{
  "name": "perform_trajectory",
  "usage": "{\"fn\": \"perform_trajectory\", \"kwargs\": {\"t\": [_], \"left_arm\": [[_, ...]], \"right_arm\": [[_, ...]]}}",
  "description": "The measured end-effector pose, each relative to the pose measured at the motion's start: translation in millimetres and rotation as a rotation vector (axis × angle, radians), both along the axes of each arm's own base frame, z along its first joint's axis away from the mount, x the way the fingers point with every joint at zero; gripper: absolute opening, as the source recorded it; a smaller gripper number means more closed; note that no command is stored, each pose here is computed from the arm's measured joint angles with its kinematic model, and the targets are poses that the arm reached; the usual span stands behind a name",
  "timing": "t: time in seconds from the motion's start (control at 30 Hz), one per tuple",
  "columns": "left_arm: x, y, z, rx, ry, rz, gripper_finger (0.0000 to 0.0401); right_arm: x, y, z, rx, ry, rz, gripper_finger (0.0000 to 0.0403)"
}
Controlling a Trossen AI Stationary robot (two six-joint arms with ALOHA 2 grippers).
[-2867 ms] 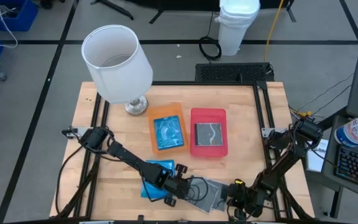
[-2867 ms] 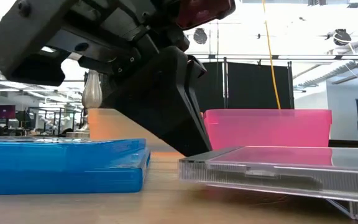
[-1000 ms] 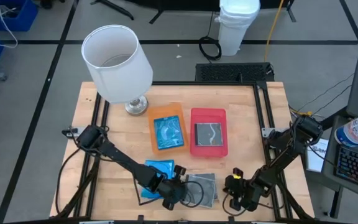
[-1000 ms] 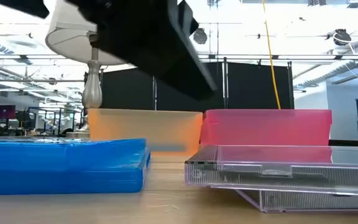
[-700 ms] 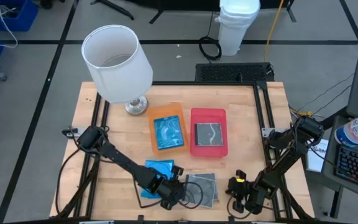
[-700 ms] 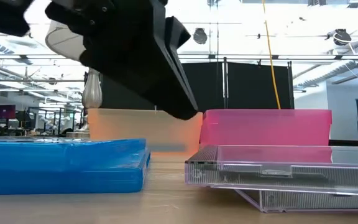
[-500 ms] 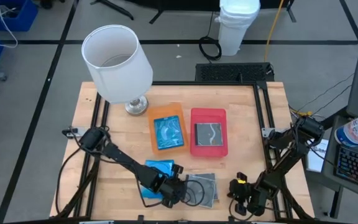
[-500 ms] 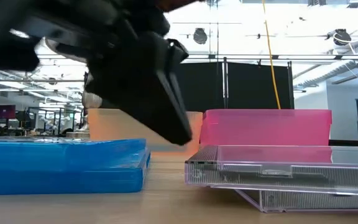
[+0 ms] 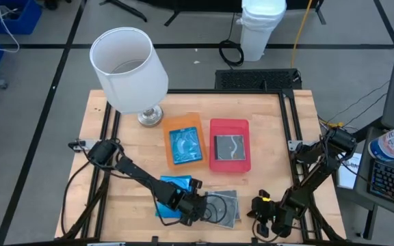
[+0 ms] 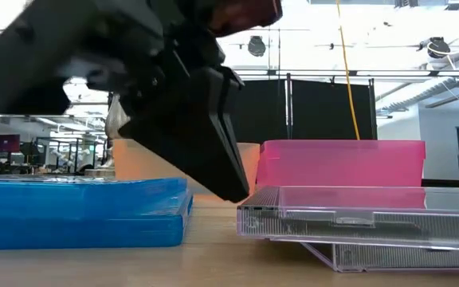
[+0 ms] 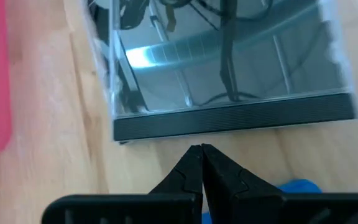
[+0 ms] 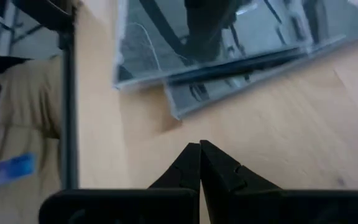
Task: Pick & place jewel cases by type
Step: Put the black CD case into the pink bin
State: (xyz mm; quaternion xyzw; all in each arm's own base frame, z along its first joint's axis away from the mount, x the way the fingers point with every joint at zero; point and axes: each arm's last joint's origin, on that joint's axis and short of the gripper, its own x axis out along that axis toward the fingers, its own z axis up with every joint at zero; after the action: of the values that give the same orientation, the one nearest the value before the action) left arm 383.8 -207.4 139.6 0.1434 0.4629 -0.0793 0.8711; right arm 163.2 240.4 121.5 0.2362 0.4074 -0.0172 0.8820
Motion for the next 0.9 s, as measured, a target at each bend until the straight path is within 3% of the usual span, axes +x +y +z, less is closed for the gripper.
{"fn": "perform_trajectory", "kwargs": {"t": [0.17,0.43,0.9], "left_arm": [[0,0,0,-0.009,-0.002,-0.004,0.0010],[7,-2,-3,-0.058,-0.029,-0.040,0.0010],[13,2,-15,-0.034,-0.034,-0.039,0.0010]], "right_arm": [[1,-4,1,-0.096,-0.081,-0.034,0.0000],[3,-8,-1,-0.083,-0.054,-0.089,0.0000],[1,-9,-2,-0.088,-0.032,-0.088,0.0000]]}}
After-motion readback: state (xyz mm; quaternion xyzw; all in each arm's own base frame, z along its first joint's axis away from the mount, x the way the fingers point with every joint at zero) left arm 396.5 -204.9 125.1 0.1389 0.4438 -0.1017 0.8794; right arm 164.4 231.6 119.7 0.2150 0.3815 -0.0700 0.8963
